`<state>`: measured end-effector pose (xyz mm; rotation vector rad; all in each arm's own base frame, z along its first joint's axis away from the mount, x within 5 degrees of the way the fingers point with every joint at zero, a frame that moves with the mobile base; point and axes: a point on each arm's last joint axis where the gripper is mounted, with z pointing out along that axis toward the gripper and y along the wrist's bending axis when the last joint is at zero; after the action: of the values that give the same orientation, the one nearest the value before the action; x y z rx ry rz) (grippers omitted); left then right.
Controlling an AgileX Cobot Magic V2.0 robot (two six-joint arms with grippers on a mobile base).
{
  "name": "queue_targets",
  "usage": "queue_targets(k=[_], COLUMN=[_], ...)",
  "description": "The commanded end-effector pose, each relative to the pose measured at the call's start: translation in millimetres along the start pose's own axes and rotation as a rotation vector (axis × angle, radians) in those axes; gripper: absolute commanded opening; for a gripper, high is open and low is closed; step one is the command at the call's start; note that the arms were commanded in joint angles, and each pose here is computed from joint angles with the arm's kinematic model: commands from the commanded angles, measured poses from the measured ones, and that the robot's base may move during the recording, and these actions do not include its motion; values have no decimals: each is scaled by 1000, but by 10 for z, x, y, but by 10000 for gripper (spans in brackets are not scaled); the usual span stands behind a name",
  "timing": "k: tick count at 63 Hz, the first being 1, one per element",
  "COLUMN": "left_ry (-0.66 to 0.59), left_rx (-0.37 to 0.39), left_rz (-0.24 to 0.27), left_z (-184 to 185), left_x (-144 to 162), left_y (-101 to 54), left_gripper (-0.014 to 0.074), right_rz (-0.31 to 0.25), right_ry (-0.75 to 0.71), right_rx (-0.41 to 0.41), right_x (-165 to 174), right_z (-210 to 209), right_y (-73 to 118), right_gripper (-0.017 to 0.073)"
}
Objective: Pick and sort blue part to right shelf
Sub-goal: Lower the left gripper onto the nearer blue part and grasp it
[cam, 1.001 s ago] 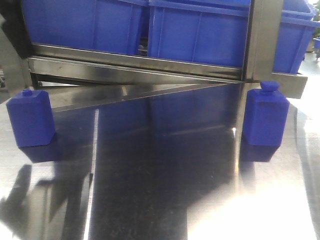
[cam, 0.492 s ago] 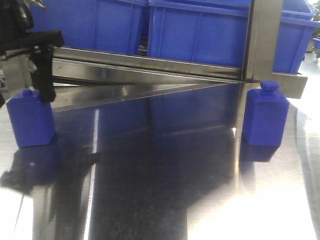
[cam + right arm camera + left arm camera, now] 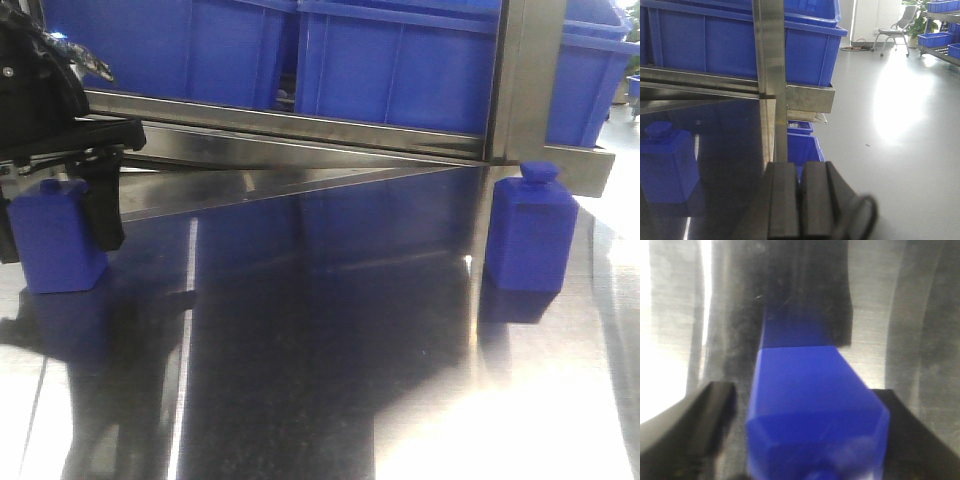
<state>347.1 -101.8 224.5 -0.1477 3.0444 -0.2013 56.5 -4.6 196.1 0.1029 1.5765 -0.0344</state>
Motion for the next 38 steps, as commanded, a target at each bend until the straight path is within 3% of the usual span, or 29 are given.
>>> queue_targets(k=[1,8,16,30,38], left_ry=[-76,-74,-61,-59,-151], left_rx=[36,35,28,26,44], left_rz=[-2,-2,8,122,211], left_z=[-246,-246,-249,-478,-798], left_x=[-13,-12,0,-7,100], left_y=[-59,-58,-54,-83,-84], left_gripper=[395,322,314,314,314], right_rz=[-9,-9,-9,-9,-9], right_ry=[-125,-125,-125,-125,-125], right_rx=[3,3,3,3,3], right_x=[-163,-163,-163,-163,-163], right_z=[-31,-31,-31,-31,-31], right_y=[-1,-1,-1,-1,-1], right_gripper=[65,65,65,65,65])
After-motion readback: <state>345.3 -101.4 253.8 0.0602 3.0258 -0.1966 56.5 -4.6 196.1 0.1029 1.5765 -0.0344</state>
